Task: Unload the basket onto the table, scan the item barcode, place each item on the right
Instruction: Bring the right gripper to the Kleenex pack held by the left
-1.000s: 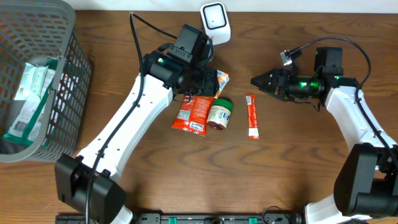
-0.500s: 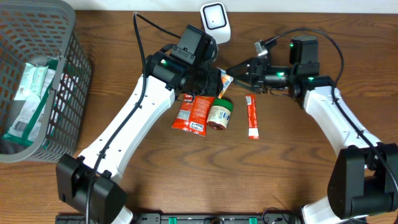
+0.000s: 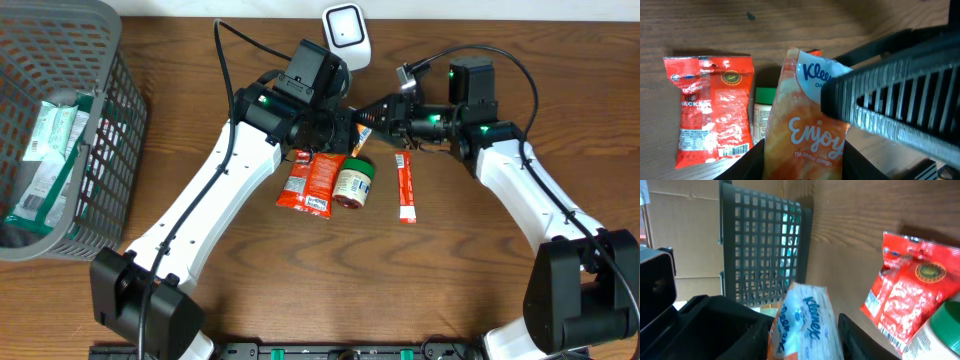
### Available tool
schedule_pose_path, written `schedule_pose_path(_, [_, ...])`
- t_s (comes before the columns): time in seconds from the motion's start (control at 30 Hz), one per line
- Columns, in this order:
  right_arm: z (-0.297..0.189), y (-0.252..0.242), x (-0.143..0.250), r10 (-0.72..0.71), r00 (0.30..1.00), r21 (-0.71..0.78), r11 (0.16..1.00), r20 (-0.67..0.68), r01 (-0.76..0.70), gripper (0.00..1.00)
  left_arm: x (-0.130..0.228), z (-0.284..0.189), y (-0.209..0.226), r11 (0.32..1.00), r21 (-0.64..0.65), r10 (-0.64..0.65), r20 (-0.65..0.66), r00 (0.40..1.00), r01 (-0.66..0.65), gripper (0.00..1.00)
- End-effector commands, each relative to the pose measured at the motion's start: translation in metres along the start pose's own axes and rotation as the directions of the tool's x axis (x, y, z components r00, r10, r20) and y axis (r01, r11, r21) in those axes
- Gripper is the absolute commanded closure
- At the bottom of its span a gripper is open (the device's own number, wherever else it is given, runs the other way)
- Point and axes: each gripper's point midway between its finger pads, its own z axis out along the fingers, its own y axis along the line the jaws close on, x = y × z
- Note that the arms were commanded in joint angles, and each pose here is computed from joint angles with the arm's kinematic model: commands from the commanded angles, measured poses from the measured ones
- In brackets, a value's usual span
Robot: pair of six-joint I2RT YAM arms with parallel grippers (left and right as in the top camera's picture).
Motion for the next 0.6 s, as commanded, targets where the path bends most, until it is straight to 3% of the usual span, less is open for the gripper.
schedule_pose_path(0.0, [0.0,0.008,-0.001,-0.025,1.0,-0.005,1.0,0.01,0.025,0.62,0.002,0.004,0.001,1.0,0.0,0.007,-0.012,1.0,-0.007,0.57])
schedule_pose_path(0.17, [0.0,0.006,-0.002,-0.025,1.0,0.003,1.0,0.018,0.025,0.72,0.002,0.004,0.001,1.0,0.0,0.018,-0.012,1.0,-0.018,0.53])
schedule_pose_path(0.37, [0.003,0.007,0.001,-0.027,1.0,0.004,1.0,0.011,0.027,0.58,-0.002,0.004,0.0,1.0,0.007,0.023,0.004,1.0,-0.023,0.58])
schedule_pose_path(0.57, [0.011,0.007,0.011,-0.01,1.0,0.013,1.0,-0.021,0.01,0.62,-0.005,0.004,0.003,1.0,-0.012,0.025,0.02,0.999,-0.025,0.62])
